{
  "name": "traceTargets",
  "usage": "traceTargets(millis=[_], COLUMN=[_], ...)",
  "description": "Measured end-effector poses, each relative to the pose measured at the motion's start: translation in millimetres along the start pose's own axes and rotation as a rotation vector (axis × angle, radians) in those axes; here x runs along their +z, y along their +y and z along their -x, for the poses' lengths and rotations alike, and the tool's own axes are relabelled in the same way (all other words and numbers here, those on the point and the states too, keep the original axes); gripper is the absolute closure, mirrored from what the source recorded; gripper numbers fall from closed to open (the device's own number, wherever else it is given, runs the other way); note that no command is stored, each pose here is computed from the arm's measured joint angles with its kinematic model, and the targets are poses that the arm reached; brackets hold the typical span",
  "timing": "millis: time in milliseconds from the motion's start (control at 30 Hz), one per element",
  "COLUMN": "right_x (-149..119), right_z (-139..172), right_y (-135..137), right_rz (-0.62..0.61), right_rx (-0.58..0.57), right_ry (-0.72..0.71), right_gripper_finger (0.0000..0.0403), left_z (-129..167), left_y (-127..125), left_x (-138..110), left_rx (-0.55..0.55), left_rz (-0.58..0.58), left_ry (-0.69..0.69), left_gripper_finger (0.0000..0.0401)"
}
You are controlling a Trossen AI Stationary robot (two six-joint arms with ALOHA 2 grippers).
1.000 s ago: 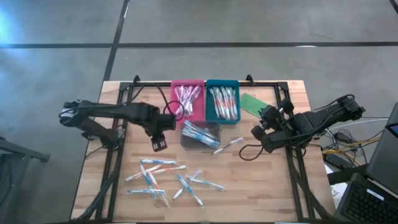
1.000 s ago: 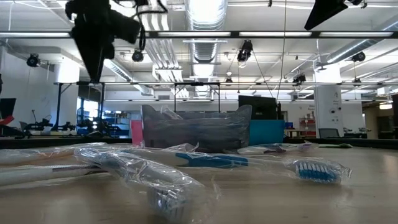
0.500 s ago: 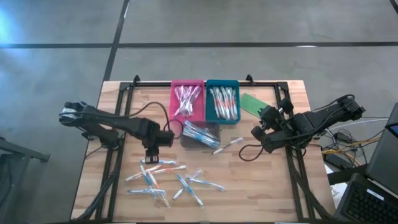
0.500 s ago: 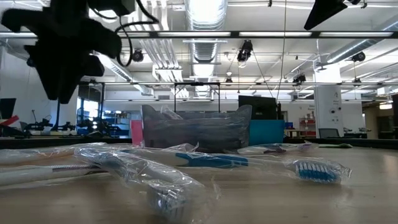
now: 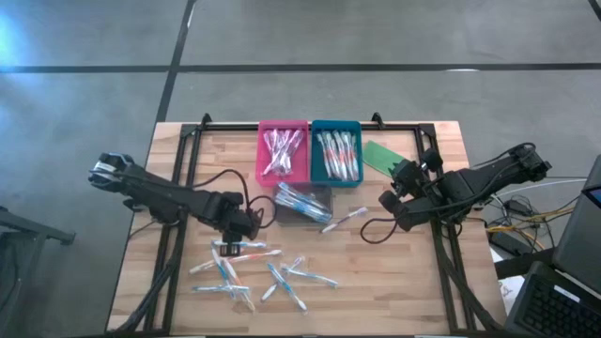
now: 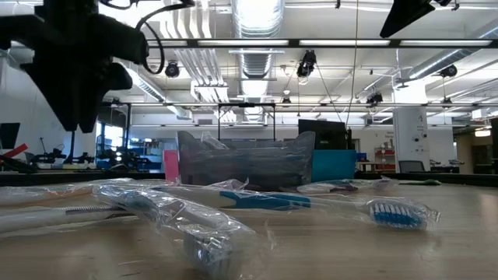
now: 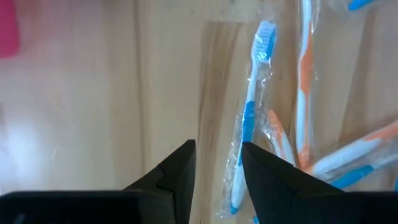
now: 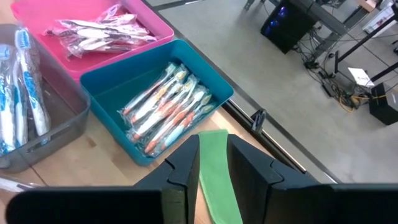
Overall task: Pick & Place Toothbrushes
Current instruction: Put the blue toothbrush into the transparent gray bin
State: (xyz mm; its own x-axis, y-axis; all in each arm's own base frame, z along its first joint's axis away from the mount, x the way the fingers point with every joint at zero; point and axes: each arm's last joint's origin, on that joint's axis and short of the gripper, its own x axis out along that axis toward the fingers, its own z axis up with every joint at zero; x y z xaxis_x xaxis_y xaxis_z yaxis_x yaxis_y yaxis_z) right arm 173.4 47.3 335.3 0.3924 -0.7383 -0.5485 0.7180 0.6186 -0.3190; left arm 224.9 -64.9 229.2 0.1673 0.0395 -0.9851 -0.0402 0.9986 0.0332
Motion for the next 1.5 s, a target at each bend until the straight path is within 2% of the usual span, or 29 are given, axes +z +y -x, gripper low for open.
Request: traceTargets(millis=[433, 667, 1267, 1367, 1500], right_x=[-1, -1, -1, -1, -1], right_z=[-1, -1, -1, -1, -1], right_y=[1, 1, 1, 1, 1], right_rz=[0.007, 0.005, 0.007, 0.008, 0.009], right_rx=[-0.003, -0.002, 0.000, 0.000, 0.000], right_ry=[0.001, 0.001, -0.001, -0.001, -0.001], right_gripper_finger=[0.0356, 0.0364, 0.0332, 0.0325, 0.0321], left_z=[-40, -56, -78, -78, -75], left_y=[3, 1, 1, 1, 1], left_x=[-24, -31, -49, -48, -46], left_rx=[-0.027, -0.117, -0.137, -0.135, -0.131], left_rz=[0.050, 0.055, 0.043, 0.034, 0.005], left_ry=[0.090, 0.091, 0.101, 0.101, 0.106], left_gripper_finger=[0.0266, 0.0266, 0.0267, 0.0284, 0.0334])
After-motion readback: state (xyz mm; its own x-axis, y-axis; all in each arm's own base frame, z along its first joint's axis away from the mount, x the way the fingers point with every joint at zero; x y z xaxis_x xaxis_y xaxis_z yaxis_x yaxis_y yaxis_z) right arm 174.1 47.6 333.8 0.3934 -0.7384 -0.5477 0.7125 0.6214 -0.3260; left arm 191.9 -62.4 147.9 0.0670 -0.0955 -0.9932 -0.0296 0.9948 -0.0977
